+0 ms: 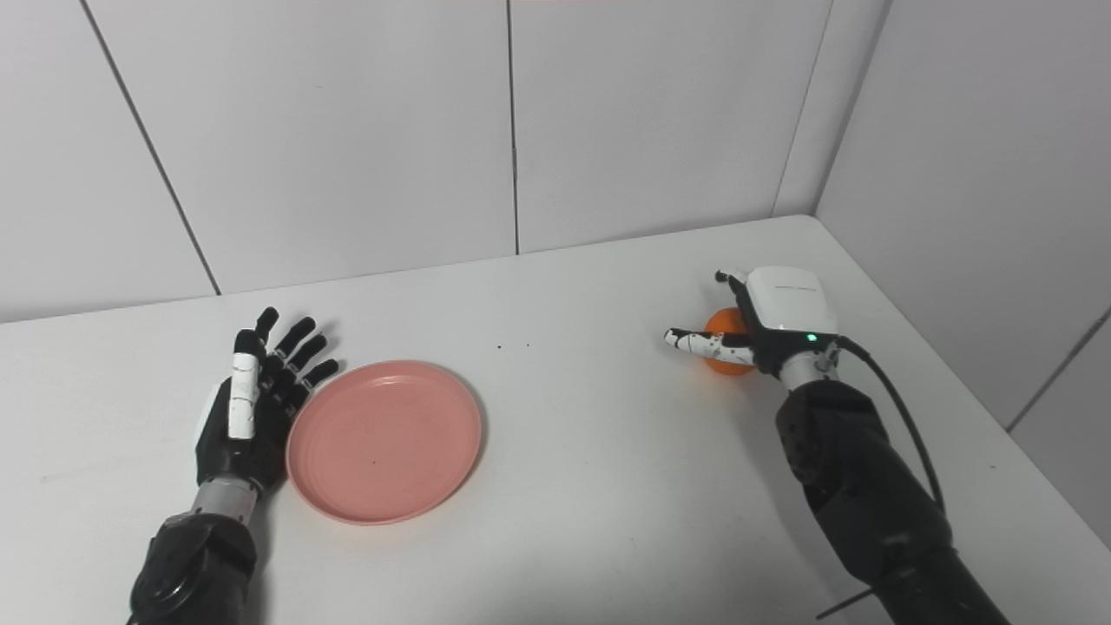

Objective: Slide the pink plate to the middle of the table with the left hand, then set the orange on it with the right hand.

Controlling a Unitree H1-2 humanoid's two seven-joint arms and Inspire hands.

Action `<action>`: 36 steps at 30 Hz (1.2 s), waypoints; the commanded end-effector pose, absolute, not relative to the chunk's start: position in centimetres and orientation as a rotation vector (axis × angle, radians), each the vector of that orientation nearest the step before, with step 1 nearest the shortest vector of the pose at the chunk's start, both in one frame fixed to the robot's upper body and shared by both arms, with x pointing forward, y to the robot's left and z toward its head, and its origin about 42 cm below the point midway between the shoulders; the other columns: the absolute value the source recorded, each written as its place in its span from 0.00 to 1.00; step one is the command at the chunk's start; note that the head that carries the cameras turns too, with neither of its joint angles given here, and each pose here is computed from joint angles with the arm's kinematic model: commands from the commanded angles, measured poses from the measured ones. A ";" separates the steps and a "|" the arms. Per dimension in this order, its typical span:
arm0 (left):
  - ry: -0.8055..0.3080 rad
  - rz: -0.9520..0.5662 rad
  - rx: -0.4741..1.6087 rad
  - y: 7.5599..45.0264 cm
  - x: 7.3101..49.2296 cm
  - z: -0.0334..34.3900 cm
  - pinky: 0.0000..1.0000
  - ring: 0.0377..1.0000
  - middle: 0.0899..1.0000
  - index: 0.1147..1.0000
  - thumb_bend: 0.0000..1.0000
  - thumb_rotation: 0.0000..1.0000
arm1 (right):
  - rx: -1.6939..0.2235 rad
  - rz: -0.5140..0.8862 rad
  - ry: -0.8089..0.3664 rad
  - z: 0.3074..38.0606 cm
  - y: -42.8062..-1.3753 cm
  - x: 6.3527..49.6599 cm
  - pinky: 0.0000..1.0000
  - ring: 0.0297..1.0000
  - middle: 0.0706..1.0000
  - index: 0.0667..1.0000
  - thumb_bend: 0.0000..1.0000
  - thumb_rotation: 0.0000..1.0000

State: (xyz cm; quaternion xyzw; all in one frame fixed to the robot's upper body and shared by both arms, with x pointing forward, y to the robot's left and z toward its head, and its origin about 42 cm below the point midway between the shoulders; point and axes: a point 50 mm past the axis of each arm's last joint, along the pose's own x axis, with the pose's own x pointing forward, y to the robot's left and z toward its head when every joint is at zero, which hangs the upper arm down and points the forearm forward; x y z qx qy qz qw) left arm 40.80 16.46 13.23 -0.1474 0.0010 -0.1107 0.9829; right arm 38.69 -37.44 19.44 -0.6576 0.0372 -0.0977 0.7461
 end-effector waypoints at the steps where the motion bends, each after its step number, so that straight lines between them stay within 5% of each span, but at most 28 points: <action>1: 0.053 -0.204 -0.300 16.7 40.4 12.4 0.76 0.87 0.87 0.99 0.92 0.80 | -1.464 -0.269 0.005 22.4 -37.8 39.7 0.79 0.80 0.79 0.79 0.85 0.94; 10: 0.061 -0.201 -0.302 16.7 40.1 12.4 0.78 0.87 0.87 0.99 0.93 0.80 | -1.475 -0.233 0.076 20.5 -37.7 39.8 0.77 0.79 0.79 0.78 0.86 0.94; 15: 0.064 -0.195 -0.300 16.8 40.1 12.4 0.77 0.86 0.86 0.98 0.94 0.80 | -1.460 -0.211 0.124 18.7 -37.7 39.9 0.58 0.67 0.73 0.72 0.86 0.88; 24: 0.066 -0.197 -0.305 16.8 39.8 12.8 0.78 0.87 0.86 0.98 0.94 0.79 | -1.474 -0.193 0.243 16.4 -38.0 39.6 0.50 0.59 0.67 0.64 0.74 0.79; 26: 0.069 -0.197 -0.304 16.8 39.7 12.9 0.78 0.86 0.85 0.98 0.94 0.80 | -1.468 -0.197 0.225 15.9 -38.3 39.4 0.36 0.43 0.49 0.53 0.65 0.74; 31: 0.077 -0.198 -0.307 16.8 39.7 13.0 0.78 0.86 0.85 0.97 0.94 0.79 | -1.437 -0.185 0.155 14.9 -38.6 38.9 0.17 0.19 0.21 0.28 0.59 0.57; 36: 0.080 -0.198 -0.312 16.7 39.8 13.0 0.79 0.85 0.84 0.97 0.94 0.79 | -1.416 -0.166 0.149 14.8 -38.4 38.7 0.18 0.22 0.24 0.30 0.58 0.51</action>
